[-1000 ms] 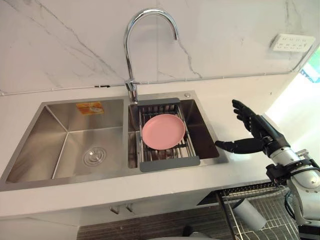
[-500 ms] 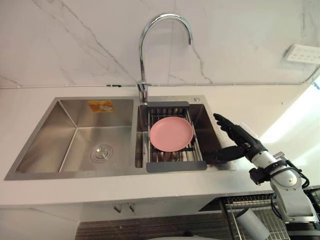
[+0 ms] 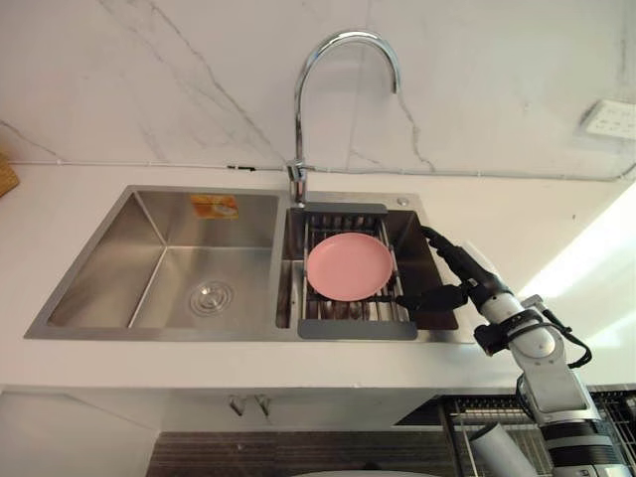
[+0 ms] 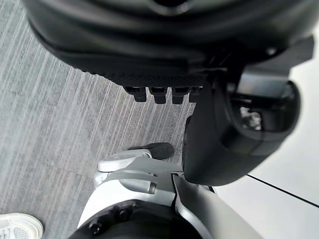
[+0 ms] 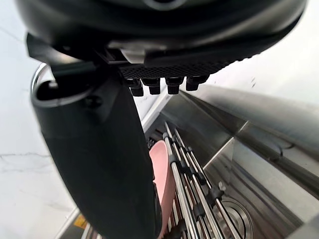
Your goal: Walk over to the sink, pick up the cup, carry it to the dishwasher, place the cup inside the dishwasher, then close the dishwasher door
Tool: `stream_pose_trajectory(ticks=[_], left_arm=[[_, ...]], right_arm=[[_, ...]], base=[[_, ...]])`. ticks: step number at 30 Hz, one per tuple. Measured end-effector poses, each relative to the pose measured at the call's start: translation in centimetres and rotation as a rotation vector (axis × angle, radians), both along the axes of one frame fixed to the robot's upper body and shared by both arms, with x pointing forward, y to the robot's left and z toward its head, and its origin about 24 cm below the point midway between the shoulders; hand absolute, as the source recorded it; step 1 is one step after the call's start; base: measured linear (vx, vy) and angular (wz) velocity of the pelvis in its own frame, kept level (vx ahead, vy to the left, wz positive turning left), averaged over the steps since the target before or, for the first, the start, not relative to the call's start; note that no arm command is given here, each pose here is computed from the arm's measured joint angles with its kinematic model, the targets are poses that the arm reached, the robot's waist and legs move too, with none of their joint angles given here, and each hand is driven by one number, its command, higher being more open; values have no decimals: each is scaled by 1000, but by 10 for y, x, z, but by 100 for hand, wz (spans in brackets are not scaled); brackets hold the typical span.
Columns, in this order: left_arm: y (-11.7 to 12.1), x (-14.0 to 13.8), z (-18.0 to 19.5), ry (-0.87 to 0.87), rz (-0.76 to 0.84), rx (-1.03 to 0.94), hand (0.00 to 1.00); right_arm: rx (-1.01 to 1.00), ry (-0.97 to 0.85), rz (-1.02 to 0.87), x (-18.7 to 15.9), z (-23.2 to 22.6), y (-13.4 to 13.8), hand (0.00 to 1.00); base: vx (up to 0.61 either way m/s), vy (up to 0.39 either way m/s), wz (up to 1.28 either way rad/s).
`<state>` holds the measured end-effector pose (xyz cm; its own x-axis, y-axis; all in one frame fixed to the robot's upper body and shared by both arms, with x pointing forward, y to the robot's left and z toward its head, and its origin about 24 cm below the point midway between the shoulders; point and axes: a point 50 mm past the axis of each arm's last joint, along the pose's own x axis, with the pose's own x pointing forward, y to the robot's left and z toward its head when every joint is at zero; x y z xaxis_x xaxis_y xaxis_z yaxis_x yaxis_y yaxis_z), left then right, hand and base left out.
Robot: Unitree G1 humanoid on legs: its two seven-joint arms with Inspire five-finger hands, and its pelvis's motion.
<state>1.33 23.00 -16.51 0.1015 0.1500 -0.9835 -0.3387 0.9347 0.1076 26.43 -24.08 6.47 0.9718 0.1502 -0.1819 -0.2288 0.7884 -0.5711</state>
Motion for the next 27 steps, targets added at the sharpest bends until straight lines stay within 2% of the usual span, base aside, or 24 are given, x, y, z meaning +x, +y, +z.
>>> stream_pose_trajectory(ticks=[10,20,27], left_arm=[[-1,1,1,-10,-18,5,100],[0,5,2,-28,-22,8,100],[2,7,3,-39,-42,22,100]], right_arm=[[-25,30,47,13,-4,14,100],[-206,52,35,20,-7,11,100],[-320,74,80,32,-11,22,100]], base=[[-4,10,5],[-1,9,3],[-1,3,0]])
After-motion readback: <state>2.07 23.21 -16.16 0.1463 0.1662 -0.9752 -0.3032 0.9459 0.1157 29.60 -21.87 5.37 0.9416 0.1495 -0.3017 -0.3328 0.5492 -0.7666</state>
